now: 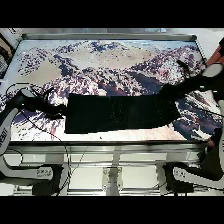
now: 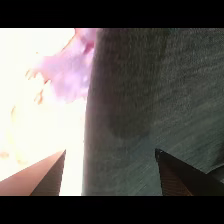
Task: Fold the clothes and pants, and hang the long-sleeved shirts on hangers.
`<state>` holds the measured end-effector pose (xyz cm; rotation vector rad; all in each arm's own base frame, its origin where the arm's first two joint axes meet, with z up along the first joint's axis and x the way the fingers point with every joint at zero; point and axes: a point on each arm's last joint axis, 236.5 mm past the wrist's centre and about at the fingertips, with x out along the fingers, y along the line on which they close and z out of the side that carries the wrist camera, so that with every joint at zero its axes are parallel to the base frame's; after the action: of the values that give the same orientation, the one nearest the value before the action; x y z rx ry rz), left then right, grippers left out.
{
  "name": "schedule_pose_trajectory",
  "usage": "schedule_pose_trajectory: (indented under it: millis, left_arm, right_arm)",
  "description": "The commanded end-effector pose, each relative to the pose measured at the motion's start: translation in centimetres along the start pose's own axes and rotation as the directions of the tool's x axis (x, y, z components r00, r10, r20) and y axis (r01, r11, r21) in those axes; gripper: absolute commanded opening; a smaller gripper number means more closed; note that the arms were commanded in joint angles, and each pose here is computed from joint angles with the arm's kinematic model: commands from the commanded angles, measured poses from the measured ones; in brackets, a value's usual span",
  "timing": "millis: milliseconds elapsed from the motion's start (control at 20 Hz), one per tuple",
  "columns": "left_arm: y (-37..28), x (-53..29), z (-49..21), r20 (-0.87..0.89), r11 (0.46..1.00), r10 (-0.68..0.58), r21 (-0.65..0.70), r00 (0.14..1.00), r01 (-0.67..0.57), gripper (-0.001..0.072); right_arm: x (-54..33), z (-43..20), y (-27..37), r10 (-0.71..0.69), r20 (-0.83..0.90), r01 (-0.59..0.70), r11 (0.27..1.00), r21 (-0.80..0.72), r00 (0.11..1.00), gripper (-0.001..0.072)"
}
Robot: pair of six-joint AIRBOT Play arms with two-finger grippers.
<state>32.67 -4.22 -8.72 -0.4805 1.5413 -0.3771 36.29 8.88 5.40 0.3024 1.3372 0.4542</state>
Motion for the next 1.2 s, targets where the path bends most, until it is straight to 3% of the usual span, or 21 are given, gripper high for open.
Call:
schedule_pose_trajectory:
  millis: [0, 300, 600, 750, 900, 1150]
  left_arm:
    - [-1.0, 0.7, 0.8, 0.027, 0.998, -0.064, 0.017, 0.998, 0.064, 0.0645]
    - [-0.3, 0.7, 2.1, 0.081, 0.999, -0.035, 0.031, 0.996, 0.032, 0.0619]
    - [0.0, 1.2, 2.1, 0.073, 0.999, -0.034, 0.021, 0.997, 0.032, 0.0276]
    - [0.3, 1.7, 1.9, 0.056, 0.999, -0.037, 0.011, 0.998, 0.037, 0.0198]
    - [0.5, 2.1, 1.8, 0.045, 0.999, -0.039, 0.003, 0.998, 0.039, 0.0029]
    - [0.6, 2.3, 1.7, 0.041, 0.999, -0.040, 0.000, 0.998, 0.040, 0.0028]
  right_arm:
    - [4.6, 1.3, 5.7, 0.015, 0.021, -0.011, 0.988, -0.156, 1.000, 0.0312]
    - [14.5, 0.2, 9.2, 0.032, -0.078, -0.043, 0.989, -0.143, 0.996, 0.0310]
    - [22.1, -4.6, 10.7, 0.073, -0.268, -0.101, 0.990, -0.094, 0.961, 0.0310]
    - [23.2, -5.4, 11.8, 0.081, -0.279, -0.121, 0.984, -0.131, 0.957, 0.0310]
    - [23.0, -4.5, 13.6, 0.101, -0.251, -0.144, 0.977, -0.158, 0.963, 0.0310]
    - [22.6, -4.1, 15.2, 0.118, -0.246, -0.165, 0.969, -0.183, 0.962, 0.0310]
